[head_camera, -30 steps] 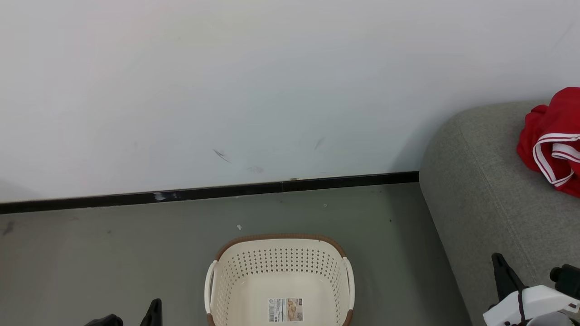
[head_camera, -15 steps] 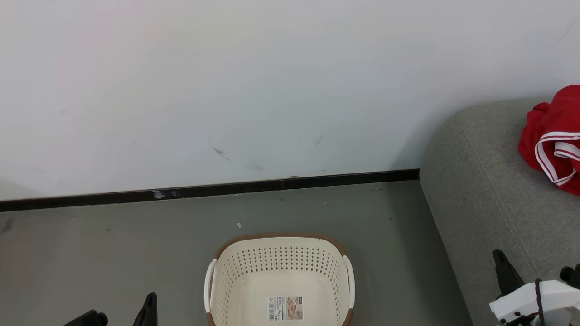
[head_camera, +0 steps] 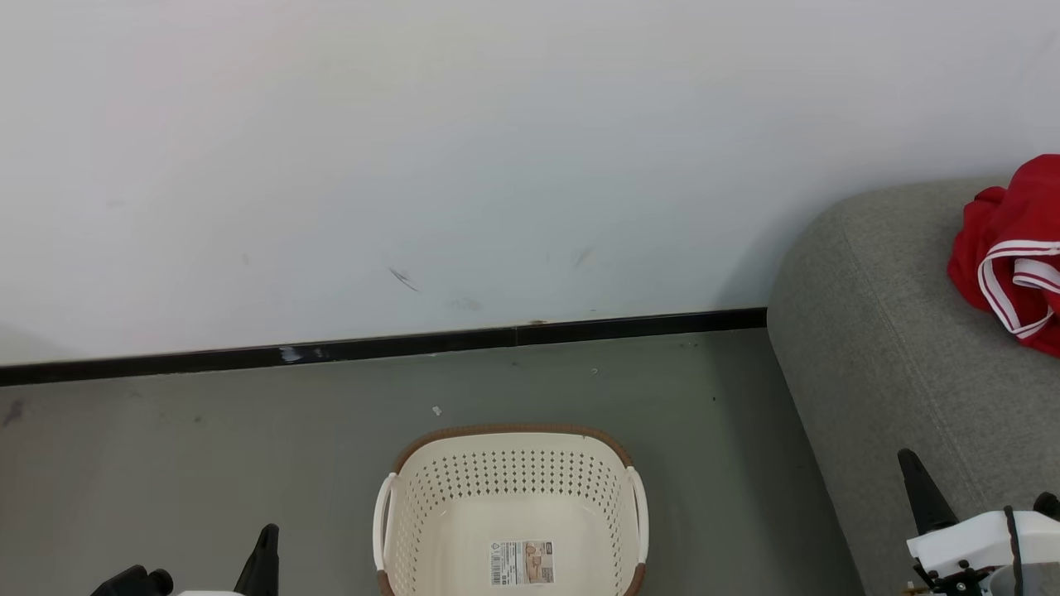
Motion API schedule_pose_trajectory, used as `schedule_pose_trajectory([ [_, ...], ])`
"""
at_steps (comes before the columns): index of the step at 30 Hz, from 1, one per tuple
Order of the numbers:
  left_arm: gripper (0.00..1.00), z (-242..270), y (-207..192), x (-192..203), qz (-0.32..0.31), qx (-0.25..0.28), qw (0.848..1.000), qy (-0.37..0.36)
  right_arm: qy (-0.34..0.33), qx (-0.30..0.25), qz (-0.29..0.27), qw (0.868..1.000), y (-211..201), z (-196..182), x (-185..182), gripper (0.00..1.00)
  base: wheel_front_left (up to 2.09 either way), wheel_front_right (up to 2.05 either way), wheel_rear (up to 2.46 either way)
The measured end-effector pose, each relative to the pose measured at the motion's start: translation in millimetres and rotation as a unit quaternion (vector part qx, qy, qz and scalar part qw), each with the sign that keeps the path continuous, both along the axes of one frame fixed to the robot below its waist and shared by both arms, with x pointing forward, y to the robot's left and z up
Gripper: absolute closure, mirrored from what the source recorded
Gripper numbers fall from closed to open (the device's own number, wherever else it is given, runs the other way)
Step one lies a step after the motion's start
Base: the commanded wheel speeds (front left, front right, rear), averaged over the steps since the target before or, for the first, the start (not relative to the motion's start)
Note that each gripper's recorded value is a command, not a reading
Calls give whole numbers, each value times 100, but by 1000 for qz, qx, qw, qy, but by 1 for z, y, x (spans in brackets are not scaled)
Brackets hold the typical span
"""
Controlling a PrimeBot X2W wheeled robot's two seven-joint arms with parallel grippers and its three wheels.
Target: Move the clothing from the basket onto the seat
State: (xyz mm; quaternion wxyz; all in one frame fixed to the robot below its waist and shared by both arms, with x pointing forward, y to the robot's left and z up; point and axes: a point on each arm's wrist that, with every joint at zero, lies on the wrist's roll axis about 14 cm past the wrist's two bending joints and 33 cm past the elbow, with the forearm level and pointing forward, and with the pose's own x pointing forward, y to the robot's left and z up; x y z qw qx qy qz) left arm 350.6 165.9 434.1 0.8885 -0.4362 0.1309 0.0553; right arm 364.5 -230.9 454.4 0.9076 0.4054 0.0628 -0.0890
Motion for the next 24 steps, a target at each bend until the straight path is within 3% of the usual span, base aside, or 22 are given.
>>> schedule_pose_trajectory([
  [12,100,6,4,4,15,-74,997,-6,-15,81,-7,997,4,4,1,100,0,0,0],
  [24,100,17,8,13,29,-154,987,-26,-31,169,-9,985,10,9,4,100,0,0,0],
])
